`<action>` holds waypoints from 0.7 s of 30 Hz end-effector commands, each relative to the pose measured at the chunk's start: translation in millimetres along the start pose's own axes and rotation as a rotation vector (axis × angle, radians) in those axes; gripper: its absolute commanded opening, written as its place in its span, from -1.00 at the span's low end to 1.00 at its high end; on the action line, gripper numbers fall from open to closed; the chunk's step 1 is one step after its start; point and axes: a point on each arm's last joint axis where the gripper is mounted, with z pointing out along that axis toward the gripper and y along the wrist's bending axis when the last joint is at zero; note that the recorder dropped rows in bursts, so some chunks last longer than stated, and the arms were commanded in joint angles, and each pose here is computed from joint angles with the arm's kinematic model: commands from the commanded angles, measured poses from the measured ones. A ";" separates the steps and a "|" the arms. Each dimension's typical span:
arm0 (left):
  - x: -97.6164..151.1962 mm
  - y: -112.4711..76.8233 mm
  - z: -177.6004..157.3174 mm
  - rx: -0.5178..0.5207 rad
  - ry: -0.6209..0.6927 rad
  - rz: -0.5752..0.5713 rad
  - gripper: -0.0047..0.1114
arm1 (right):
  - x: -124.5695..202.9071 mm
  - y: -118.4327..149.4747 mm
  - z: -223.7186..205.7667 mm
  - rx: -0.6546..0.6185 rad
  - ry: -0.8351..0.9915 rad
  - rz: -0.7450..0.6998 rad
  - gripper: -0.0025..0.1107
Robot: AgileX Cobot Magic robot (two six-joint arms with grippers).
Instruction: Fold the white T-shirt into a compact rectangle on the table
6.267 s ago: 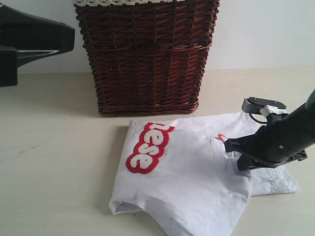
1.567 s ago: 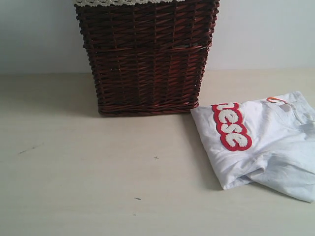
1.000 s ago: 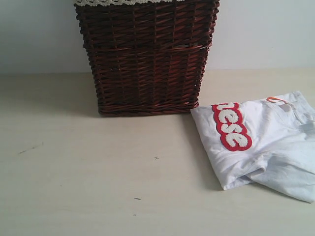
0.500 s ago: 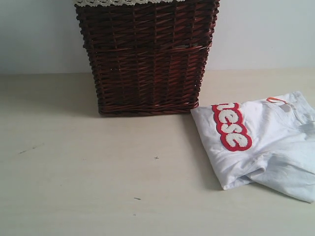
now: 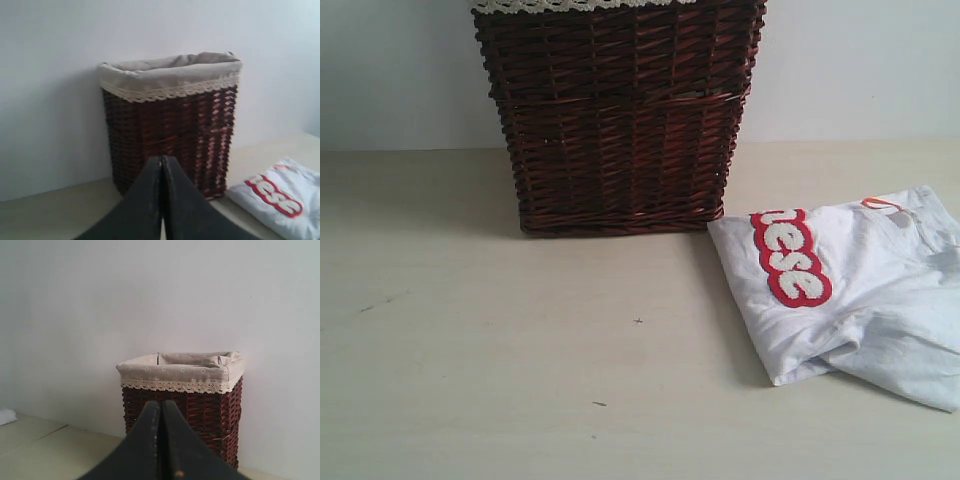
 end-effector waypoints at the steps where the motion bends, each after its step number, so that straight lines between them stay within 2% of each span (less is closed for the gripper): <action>1: 0.4 2.1 5.9 -0.139 -0.110 -0.096 -0.92 | 1.5 0.0 0.7 0.002 0.004 0.005 -0.96; 3: 6.4 4.4 10.9 -0.205 -0.147 -0.093 -0.92 | 1.5 0.0 0.7 0.002 0.004 0.005 -0.96; 10: 47.2 15.3 27.1 -0.359 -0.109 -0.086 -0.92 | 1.5 0.0 0.7 0.002 0.004 0.005 -0.96; 15: 96.5 24.5 37.3 -0.423 -0.018 -0.098 -0.92 | 1.5 0.0 0.7 0.002 0.004 0.005 -0.96; 18: 120.4 28.0 40.1 -0.437 -0.021 -0.102 -0.92 | 1.5 0.0 0.7 0.002 0.004 0.005 -0.96; 19: 121.6 27.9 40.1 -0.437 -0.008 -0.105 -0.92 | 1.5 0.0 0.7 0.002 0.004 0.005 -0.96; 20: 129.9 27.7 39.7 -0.440 0.087 -0.100 -0.92 | 1.5 0.0 0.7 0.002 0.004 0.005 -0.96; 21: 133.3 27.5 39.3 -0.440 0.127 -0.097 -0.92 | 1.5 0.0 0.7 0.002 0.004 0.005 -0.96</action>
